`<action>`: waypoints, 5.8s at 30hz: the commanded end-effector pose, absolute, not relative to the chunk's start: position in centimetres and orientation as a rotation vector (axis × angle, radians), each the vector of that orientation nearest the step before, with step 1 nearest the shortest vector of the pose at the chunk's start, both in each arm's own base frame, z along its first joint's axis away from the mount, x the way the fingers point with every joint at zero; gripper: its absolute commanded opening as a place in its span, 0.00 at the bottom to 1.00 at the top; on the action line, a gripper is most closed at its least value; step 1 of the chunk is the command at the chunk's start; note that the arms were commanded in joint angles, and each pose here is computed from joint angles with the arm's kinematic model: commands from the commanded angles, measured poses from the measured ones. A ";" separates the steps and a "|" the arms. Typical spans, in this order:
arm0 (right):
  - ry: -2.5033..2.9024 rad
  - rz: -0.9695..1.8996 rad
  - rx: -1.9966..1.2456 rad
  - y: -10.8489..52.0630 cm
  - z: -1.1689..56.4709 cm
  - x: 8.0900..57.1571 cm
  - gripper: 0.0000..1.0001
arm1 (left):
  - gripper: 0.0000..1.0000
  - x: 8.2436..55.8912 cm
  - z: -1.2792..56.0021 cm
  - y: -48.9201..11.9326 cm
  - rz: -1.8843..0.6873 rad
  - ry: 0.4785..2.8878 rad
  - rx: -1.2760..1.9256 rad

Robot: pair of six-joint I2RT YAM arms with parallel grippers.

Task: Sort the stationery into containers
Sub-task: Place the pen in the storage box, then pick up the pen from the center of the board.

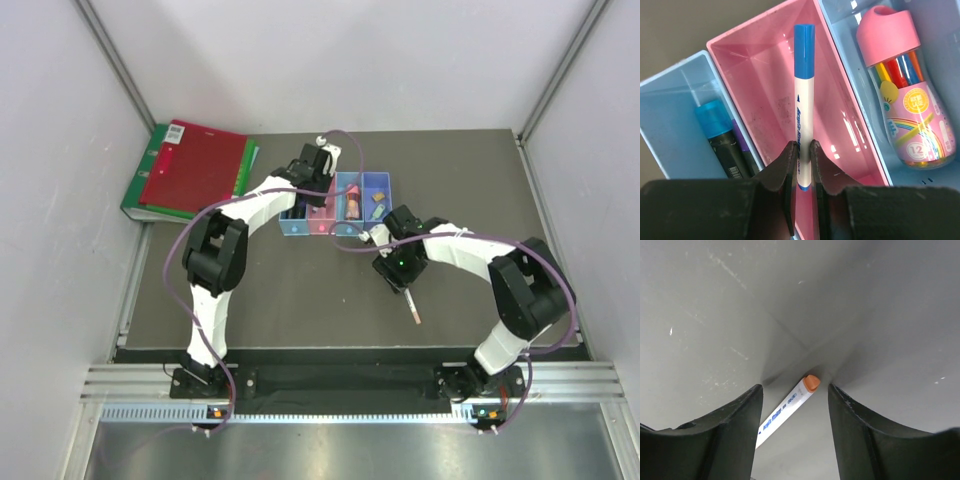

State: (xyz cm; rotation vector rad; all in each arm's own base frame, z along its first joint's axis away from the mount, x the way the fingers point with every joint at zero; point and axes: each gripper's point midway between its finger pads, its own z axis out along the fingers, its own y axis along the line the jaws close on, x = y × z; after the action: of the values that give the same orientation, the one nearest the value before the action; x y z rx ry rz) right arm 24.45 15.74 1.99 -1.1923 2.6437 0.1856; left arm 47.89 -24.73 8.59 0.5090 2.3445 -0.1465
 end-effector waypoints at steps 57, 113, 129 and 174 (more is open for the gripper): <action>2.152 0.205 -0.790 18.7 25.2 34.8 0.00 | 0.53 36.7 29.0 -18.3 -0.130 1.877 0.759; 2.031 0.724 -0.884 26.8 30.8 33.0 0.00 | 0.57 26.3 31.8 -37.8 0.766 -0.268 1.334; 1.973 0.693 -0.869 26.8 32.9 33.4 0.00 | 0.56 28.2 29.8 -38.4 0.788 -0.178 1.412; 1.876 0.148 -0.513 16.6 37.0 36.5 1.00 | 0.00 35.4 31.5 -29.4 0.618 0.927 1.289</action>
State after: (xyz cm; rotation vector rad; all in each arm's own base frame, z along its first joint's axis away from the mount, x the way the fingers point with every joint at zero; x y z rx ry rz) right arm 35.17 20.69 33.61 -0.6734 1.9714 0.3356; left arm 33.02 -32.99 27.33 1.5018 0.4806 0.7197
